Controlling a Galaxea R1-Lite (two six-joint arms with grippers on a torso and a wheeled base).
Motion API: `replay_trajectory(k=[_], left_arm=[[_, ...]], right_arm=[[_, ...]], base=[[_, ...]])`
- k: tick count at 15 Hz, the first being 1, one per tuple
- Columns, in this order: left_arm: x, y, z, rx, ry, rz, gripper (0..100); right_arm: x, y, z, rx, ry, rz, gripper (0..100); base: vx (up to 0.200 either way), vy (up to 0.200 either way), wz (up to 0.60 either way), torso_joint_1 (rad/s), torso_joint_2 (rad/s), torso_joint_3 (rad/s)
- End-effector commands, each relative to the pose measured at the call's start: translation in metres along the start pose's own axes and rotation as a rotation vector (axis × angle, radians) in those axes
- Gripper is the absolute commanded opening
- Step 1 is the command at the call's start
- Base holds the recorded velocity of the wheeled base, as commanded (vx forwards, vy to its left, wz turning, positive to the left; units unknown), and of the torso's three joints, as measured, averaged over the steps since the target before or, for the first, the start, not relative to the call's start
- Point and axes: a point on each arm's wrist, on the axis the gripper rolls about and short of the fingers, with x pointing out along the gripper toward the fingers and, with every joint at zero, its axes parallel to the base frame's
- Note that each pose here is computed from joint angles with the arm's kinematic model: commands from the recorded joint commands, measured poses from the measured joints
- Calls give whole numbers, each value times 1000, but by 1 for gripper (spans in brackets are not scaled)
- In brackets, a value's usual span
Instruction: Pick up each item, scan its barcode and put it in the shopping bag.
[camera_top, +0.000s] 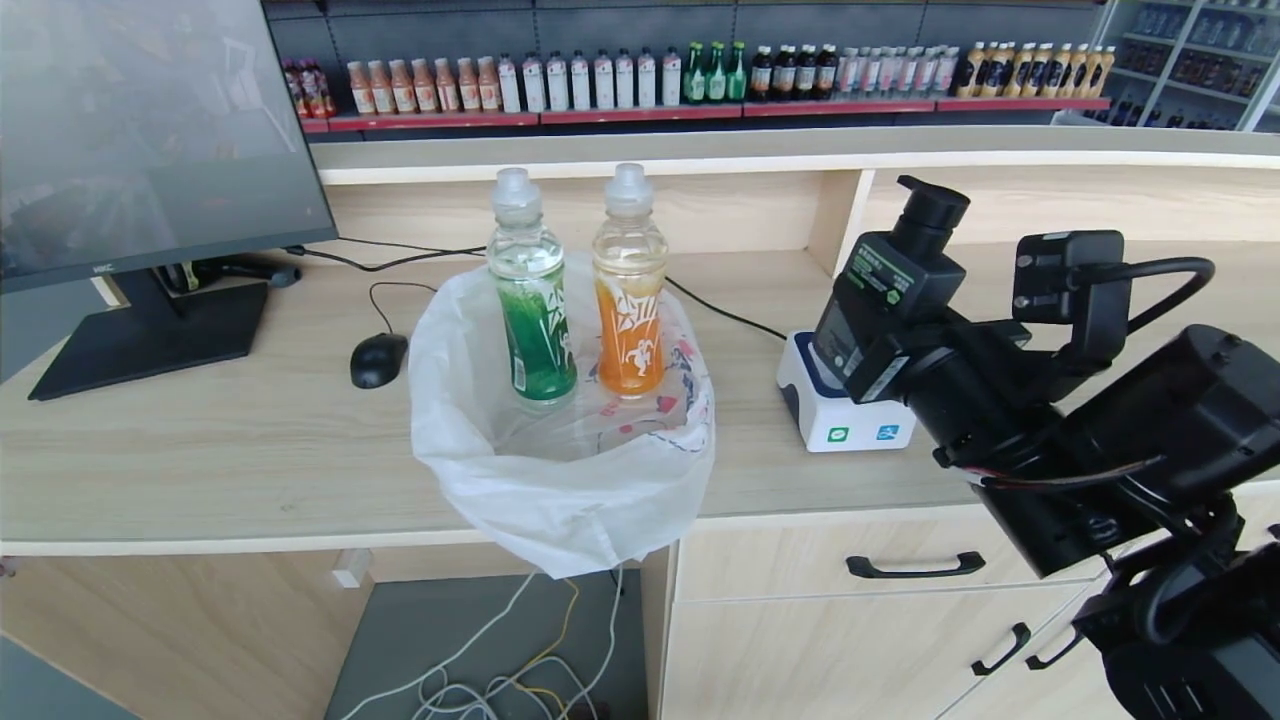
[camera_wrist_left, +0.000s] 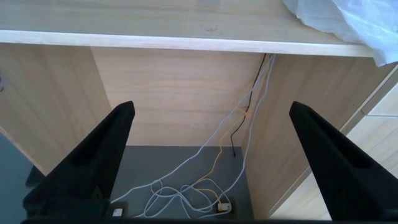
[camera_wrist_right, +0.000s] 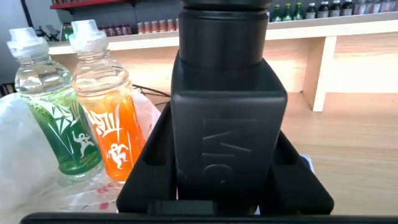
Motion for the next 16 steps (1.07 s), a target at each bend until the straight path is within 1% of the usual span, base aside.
replay_trajectory(k=[1, 5, 11, 16], left_arm=[[0, 0, 0, 0, -1, 0, 100], [0, 0, 0, 0, 1, 0, 100], [0, 0, 0, 0, 1, 0, 100], [0, 0, 0, -7, -1, 0, 100]], right_arm=[[1, 1, -3, -1, 8, 0, 0], [-10, -2, -4, -8, 34, 5, 0], [-12, 4, -5, 8, 40, 25, 0], [-12, 5, -5, 8, 40, 27, 0]], base=[[0, 0, 0, 0, 0, 0], [0, 0, 0, 0, 0, 0], [0, 0, 0, 0, 0, 0], [0, 200, 0, 4, 2, 1]])
